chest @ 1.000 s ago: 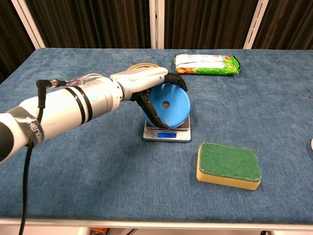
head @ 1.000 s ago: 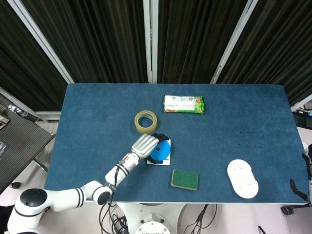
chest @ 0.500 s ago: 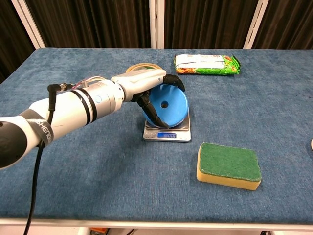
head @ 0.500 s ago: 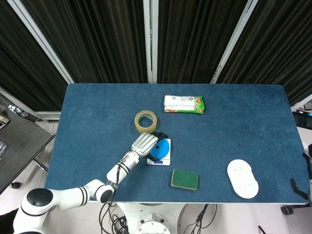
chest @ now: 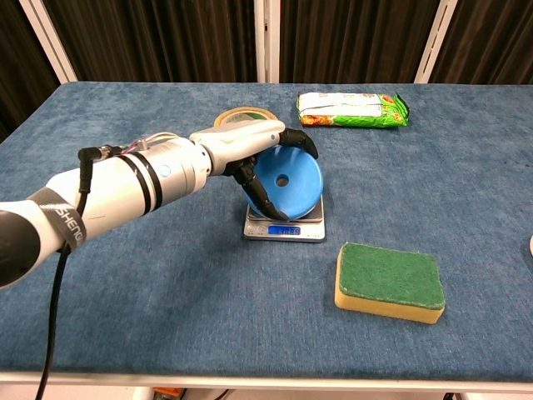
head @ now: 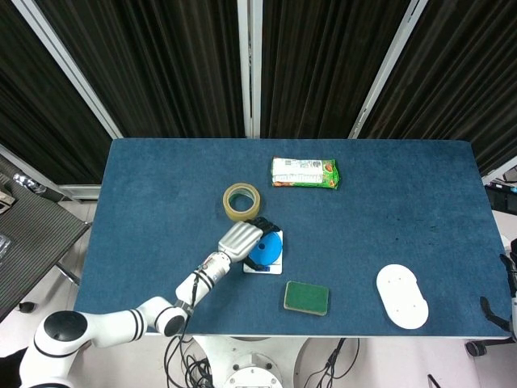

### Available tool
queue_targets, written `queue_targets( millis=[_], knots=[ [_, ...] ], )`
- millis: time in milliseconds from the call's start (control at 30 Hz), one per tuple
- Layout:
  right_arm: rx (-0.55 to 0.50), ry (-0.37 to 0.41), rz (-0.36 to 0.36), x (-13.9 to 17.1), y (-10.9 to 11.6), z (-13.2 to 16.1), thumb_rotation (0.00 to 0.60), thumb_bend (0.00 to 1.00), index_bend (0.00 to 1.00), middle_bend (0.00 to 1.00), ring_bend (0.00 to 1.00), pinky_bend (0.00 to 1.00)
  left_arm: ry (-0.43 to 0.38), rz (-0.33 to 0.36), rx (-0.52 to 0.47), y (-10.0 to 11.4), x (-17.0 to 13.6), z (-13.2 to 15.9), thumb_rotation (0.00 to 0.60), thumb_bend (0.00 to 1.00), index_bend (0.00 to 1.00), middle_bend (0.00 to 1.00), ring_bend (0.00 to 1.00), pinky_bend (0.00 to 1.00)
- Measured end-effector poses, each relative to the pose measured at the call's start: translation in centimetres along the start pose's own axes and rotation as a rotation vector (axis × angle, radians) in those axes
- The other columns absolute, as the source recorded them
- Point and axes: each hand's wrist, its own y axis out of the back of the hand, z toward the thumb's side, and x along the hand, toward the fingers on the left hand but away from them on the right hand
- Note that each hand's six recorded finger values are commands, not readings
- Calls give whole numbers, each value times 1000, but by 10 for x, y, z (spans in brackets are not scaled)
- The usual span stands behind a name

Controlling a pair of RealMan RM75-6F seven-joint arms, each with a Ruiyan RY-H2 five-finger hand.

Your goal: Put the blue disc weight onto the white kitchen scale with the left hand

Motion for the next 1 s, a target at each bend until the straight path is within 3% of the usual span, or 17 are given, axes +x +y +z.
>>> queue_targets(
  millis=[467,733,1000],
  knots=[
    [-2,-7,0,0,-1,-4,600,283,0,0,0,0,-17,-20,4,-2,1,3,600,218,137,134,35,209],
    [-3,-11,2,0,-1,-5,600,283,0,0,0,0,-12,-39,-5,-4,2,1,600,208,60,57,0,170],
    [-2,-10,3,0,-2,-5,600,283,0,0,0,0,-18,-52,-9,-5,1,2,600,206,45,0,0,114]
  ],
)
